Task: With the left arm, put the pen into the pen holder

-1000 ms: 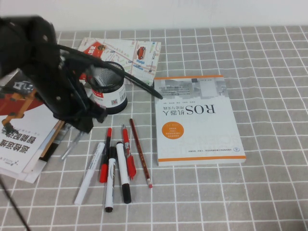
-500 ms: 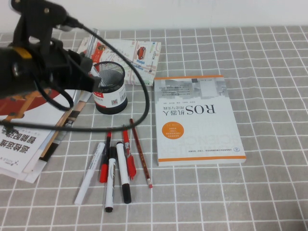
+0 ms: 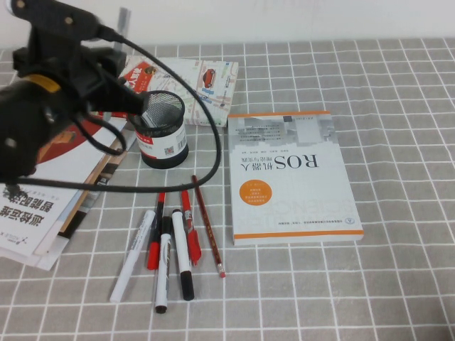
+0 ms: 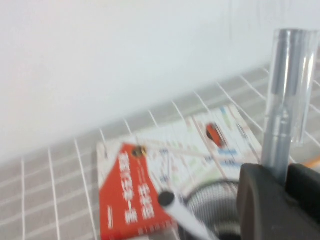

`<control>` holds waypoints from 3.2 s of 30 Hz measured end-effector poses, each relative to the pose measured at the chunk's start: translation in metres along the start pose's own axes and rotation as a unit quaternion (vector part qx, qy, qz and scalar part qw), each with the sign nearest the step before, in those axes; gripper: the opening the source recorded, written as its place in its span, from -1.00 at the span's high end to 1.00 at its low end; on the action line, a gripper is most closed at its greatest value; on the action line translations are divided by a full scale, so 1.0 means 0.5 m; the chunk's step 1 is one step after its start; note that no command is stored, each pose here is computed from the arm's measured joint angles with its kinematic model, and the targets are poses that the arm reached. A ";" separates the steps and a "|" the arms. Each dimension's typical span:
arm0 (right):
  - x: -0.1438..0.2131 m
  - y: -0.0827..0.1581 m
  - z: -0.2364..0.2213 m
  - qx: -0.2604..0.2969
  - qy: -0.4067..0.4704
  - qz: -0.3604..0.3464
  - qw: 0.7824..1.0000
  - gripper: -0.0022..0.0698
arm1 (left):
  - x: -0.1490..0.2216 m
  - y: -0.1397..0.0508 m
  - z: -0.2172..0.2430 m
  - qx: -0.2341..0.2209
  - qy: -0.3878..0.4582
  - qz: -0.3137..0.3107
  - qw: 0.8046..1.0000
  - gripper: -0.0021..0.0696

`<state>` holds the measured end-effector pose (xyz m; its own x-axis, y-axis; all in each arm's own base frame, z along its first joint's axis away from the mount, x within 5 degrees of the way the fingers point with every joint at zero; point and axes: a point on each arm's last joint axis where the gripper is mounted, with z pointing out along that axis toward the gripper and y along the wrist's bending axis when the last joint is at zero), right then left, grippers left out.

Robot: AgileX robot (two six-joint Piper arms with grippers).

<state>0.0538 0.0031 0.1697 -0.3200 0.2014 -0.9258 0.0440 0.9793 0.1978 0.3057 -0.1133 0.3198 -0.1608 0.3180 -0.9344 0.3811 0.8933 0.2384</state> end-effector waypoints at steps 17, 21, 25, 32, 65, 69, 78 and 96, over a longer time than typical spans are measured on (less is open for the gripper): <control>0.000 0.000 0.000 0.000 0.000 0.000 1.000 0.98 | 0.112 -0.020 0.162 0.012 -0.097 -0.119 0.988 0.81; 0.000 0.000 0.000 0.000 0.000 0.000 1.000 0.98 | 0.144 -0.013 0.185 0.007 -0.101 -0.140 0.985 0.81; 0.000 0.000 0.000 0.000 0.000 0.000 1.000 0.98 | 0.167 -0.008 0.198 0.003 -0.096 -0.158 0.983 0.81; 0.000 0.000 0.000 0.000 0.000 0.000 1.000 0.98 | 0.170 -0.007 0.209 0.005 -0.088 -0.159 0.983 0.78; 0.000 0.000 0.000 0.000 0.000 0.000 1.000 0.98 | -0.012 -0.002 -0.163 0.013 -0.061 -0.136 0.989 0.94; 0.000 0.000 0.000 0.000 0.000 0.000 1.000 0.98 | 0.014 -0.003 -0.269 0.007 -0.066 -0.137 0.988 0.94; 0.000 0.000 0.000 0.000 0.000 0.000 1.000 0.98 | 0.104 -0.017 -0.440 -0.001 -0.114 -0.177 0.978 0.95; 0.000 0.000 0.000 0.000 0.000 0.000 1.000 0.98 | 0.197 -0.031 -0.478 -0.017 -0.031 -0.173 0.984 0.95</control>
<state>0.0538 0.0031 0.1697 -0.3200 0.2014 -0.9258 0.0440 0.9793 0.1978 0.0666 -0.0198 0.2876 -0.2194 -0.0267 -0.9753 0.2830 0.9549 -0.0898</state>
